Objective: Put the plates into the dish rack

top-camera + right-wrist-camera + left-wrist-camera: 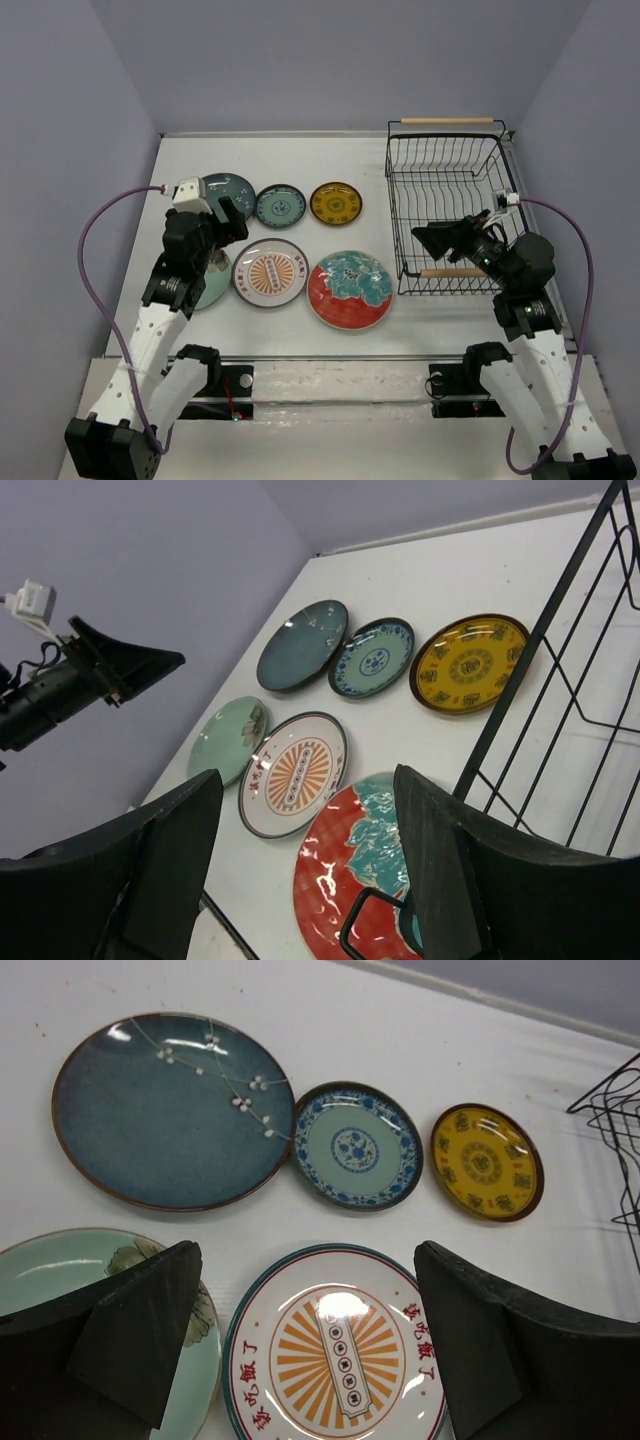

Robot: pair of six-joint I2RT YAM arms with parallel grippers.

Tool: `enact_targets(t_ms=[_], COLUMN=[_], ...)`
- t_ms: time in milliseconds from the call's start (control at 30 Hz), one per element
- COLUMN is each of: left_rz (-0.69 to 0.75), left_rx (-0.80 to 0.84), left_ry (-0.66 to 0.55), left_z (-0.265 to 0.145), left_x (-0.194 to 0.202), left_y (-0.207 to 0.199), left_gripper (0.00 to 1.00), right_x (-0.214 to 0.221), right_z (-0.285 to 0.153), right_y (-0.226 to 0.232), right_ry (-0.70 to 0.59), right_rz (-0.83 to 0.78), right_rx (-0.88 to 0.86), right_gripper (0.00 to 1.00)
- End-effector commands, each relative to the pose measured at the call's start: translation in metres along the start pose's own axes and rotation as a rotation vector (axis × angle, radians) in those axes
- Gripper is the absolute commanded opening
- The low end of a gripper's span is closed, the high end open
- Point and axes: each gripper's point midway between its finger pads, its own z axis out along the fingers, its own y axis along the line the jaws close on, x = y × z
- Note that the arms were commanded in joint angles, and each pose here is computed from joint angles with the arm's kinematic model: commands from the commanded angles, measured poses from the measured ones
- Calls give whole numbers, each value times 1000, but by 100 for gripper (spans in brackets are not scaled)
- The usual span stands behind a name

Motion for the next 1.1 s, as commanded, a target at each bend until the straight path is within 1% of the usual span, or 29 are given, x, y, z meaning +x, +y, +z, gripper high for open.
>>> enact_targets(t_ms=[0,33,67,167,200,267,367,400,500,567,667,933,1067], left_rz=[-52,-70,-82,-133,-166,-209,-293,-331,-399,-445,-496,-551,-547], left_rx=[-91,-84,-108,-160,-196,-164,-145,-126,-108,-111,-164,-278,-335], left_ry=[-19,-28,-11,-12,4,16,68,61,105,104,121,121,106], left_z=[13,16,24,36,44,52,66,69,83,87,92,104,115], left_x=[-20,-27,-24,-29,-26,-29,-20,-22,-9,-8,4,20,25], left_y=[14,12,18,31,44,50,66,69,78,90,113,152,174], left_gripper=[99,99,99,99,99,99,99,99,99,98,94,90,84], right_x=[3,5,6,5,5,7,9,10,9,11,12,12,14], right_z=[-1,-1,-1,0,0,0,1,0,0,0,0,0,-1], right_y=[9,6,5,6,6,7,7,7,9,9,11,13,13], right_ry=[5,8,11,16,18,28,41,44,50,60,69,77,80], right_rz=[-3,-2,-1,-8,-7,-5,1,2,6,7,8,2,4], right_rx=[-59,-53,-51,-56,-57,-61,-65,-66,-72,-76,-84,-95,-97], right_gripper=[75,74,73,71,70,69,69,69,69,69,69,69,69])
